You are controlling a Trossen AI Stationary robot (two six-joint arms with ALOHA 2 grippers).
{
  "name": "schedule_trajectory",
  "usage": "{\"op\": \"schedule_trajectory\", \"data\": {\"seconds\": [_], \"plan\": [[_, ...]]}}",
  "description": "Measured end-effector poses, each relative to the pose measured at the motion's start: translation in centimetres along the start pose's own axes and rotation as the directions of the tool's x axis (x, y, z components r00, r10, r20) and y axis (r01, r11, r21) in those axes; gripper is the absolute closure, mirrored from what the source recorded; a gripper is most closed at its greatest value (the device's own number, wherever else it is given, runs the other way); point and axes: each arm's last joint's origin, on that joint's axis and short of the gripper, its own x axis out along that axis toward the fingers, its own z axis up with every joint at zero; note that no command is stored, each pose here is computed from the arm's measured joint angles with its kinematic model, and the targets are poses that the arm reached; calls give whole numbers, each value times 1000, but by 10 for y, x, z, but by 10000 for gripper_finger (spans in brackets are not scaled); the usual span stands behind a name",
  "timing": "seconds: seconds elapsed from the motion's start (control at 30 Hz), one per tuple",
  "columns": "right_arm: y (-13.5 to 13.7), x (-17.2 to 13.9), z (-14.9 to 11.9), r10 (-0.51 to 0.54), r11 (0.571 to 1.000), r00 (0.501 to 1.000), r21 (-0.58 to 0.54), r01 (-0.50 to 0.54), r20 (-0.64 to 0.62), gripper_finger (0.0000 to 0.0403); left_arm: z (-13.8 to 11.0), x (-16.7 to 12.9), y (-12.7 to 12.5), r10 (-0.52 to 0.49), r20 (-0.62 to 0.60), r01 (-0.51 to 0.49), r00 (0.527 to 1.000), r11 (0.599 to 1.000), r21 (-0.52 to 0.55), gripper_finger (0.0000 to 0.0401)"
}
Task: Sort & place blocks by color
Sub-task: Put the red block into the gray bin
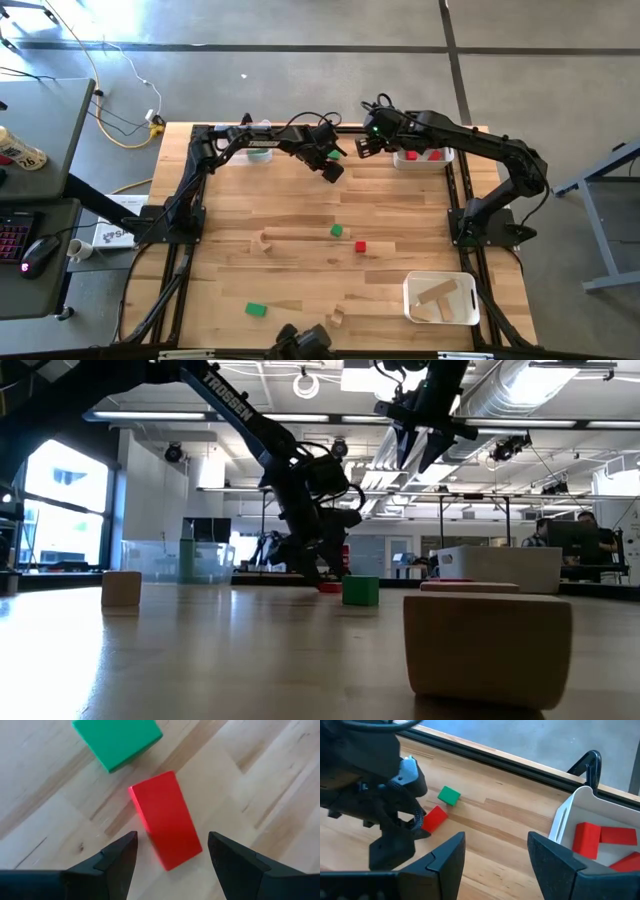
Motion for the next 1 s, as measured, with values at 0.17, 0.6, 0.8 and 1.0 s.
{"op": "schedule_trajectory", "data": {"seconds": [0.17, 0.6, 0.8, 1.0], "plan": [[1, 0, 1, 11, 1000, 1000, 4, -11, 4, 201, 1, 0, 1, -7, 1, 7, 1000, 1000, -21, 172], [8, -4, -6, 28, 999, 1000, -35, -28, 3, 201, 2, -2, 10, 68, 14, -66, 998, 994, -90, 172], [8, -4, -6, 28, 999, 1000, -35, -28, 3, 201, 1, -3, 11, 82, -1, -82, 997, 994, -71, 172], [8, -4, -6, 29, 998, 1000, -50, -28, 2, 201, -9, -9, 14, 141, -111, -147, 984, 988, -52, 172]]}}
